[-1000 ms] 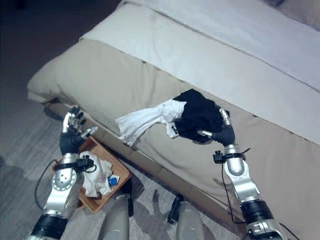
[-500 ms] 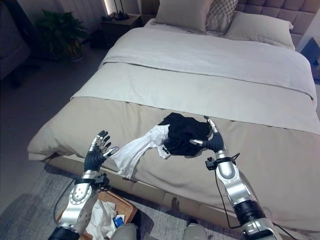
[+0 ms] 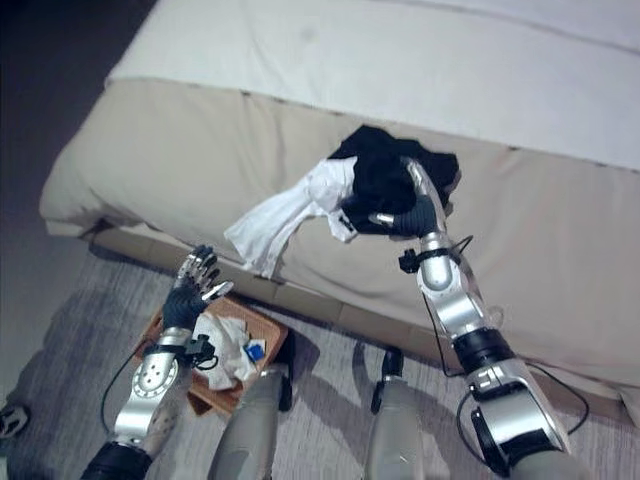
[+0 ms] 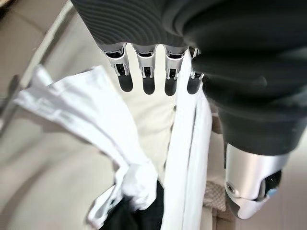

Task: Pick up clothes into the bucket

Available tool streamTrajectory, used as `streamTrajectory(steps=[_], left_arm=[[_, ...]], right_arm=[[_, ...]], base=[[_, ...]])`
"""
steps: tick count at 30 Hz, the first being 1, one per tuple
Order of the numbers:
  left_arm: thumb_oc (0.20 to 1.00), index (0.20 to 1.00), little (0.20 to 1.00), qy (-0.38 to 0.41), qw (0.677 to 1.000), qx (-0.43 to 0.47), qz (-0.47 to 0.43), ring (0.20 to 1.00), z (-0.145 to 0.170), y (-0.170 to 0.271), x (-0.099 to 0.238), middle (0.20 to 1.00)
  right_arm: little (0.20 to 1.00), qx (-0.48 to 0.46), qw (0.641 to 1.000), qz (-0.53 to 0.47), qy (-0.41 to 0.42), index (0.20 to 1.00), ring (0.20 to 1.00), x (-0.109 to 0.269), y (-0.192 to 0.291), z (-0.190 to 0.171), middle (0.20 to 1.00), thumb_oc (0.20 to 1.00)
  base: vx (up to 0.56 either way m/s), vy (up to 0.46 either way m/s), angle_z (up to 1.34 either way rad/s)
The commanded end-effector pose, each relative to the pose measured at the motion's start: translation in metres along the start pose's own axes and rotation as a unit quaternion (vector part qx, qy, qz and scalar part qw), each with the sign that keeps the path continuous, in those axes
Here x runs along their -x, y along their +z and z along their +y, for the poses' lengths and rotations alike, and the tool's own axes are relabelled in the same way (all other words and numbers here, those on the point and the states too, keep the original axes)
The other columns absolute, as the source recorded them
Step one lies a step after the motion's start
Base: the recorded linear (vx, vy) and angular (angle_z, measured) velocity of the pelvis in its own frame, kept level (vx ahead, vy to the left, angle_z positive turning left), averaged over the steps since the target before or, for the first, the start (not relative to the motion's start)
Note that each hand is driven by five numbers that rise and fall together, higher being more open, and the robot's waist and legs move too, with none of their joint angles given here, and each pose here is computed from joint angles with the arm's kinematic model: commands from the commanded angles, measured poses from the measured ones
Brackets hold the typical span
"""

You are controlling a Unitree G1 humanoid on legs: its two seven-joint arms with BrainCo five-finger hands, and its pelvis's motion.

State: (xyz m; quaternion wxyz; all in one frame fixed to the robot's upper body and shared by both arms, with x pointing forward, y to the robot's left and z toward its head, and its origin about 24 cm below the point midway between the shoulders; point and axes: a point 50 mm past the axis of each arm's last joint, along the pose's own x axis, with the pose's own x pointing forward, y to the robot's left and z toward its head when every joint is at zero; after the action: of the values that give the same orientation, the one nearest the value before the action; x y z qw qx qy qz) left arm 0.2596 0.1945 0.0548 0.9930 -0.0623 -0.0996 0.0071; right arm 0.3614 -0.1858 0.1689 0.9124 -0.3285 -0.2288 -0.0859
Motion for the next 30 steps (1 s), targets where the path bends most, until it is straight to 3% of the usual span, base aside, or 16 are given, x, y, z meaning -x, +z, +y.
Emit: streamTrajectory(steps=[1, 12, 20, 30], left_arm=[[1.0, 1.0, 1.0, -0.025, 0.998, 0.0, -0.061, 1.0, -0.007, 0.023, 0.0, 1.0], [1.0, 1.0, 1.0, -0.033, 0.996, -0.01, -0.084, 1.0, -0.016, 0.032, -0.005, 1.0], [1.0, 1.0, 1.0, -0.045, 0.994, -0.015, -0.1, 1.0, -0.023, 0.038, -0.008, 1.0], [1.0, 1.0, 1.0, -0.054, 0.993, -0.011, -0.105, 1.0, -0.026, 0.041, -0.011, 1.0]], right_arm=[[1.0, 0.031, 0.996, -0.038, -0.072, 1.0, 1.0, -0.022, 0.018, -0.025, 1.0, 1.0], [1.0, 0.095, 0.979, -0.071, -0.169, 1.0, 1.0, -0.066, 0.053, -0.068, 1.0, 1.0], [1.0, 0.255, 0.939, -0.059, -0.221, 1.0, 1.0, -0.086, 0.057, -0.104, 1.0, 1.0], [1.0, 0.316, 0.934, 0.01, -0.168, 1.0, 1.0, -0.103, 0.047, -0.115, 1.0, 1.0]], base=[[-0.03, 0.012, 0.01], [-0.02, 0.015, 0.0], [0.01, 0.012, 0.02], [0.01, -0.003, 0.05]])
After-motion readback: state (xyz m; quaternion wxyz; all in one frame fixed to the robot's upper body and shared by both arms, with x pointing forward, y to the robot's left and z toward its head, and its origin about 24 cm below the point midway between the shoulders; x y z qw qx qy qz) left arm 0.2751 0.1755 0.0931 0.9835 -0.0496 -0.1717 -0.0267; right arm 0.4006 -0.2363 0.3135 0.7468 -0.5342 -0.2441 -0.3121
